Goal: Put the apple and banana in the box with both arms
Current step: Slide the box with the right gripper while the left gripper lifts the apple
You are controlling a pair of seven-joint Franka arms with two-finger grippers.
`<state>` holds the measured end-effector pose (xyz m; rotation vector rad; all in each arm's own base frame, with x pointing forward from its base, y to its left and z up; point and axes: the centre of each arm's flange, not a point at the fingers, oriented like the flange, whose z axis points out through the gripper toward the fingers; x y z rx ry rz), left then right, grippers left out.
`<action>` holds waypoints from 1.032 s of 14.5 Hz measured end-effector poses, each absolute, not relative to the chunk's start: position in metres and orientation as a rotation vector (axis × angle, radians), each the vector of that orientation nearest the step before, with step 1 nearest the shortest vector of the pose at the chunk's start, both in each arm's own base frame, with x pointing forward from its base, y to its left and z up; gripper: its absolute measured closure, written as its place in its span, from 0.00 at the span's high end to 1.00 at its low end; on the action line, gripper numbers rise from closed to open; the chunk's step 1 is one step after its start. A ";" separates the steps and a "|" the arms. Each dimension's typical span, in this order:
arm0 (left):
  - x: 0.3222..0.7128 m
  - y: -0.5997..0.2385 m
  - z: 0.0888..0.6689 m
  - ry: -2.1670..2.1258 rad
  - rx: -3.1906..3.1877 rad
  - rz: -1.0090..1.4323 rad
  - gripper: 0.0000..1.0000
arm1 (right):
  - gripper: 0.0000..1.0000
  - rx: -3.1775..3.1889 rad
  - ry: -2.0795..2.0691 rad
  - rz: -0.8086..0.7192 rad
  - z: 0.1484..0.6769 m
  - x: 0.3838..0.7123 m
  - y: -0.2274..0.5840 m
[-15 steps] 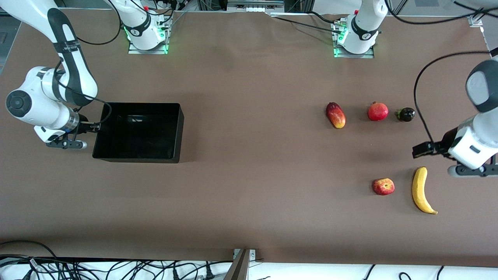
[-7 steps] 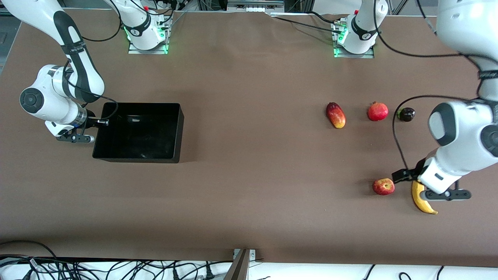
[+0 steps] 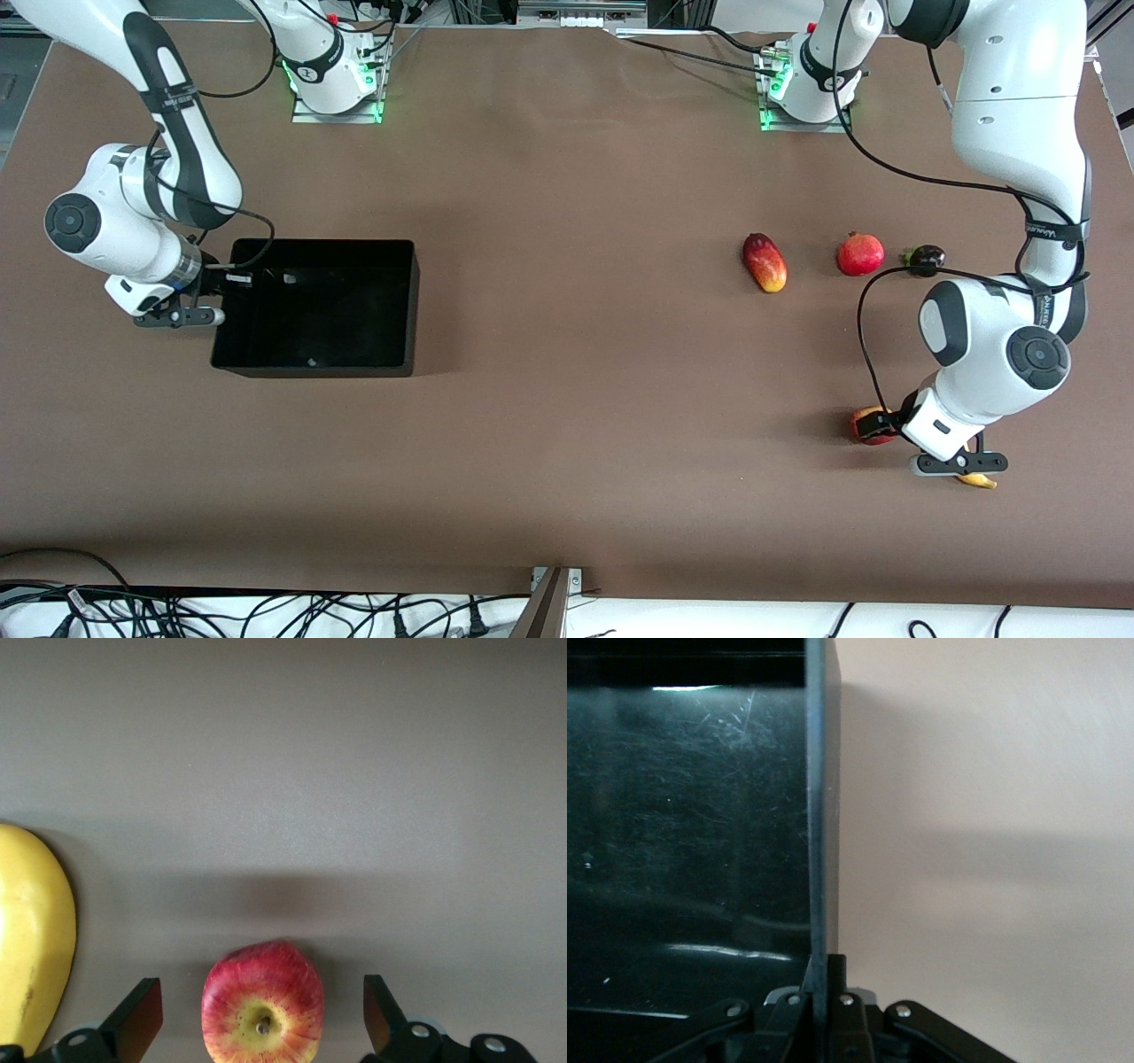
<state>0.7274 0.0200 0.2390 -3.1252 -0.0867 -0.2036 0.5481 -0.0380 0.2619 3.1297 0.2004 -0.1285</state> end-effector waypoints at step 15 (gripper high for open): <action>0.723 0.020 0.171 -0.102 -3.119 -0.210 1.00 | 0.04 3.226 0.143 -0.105 0.305 0.524 0.368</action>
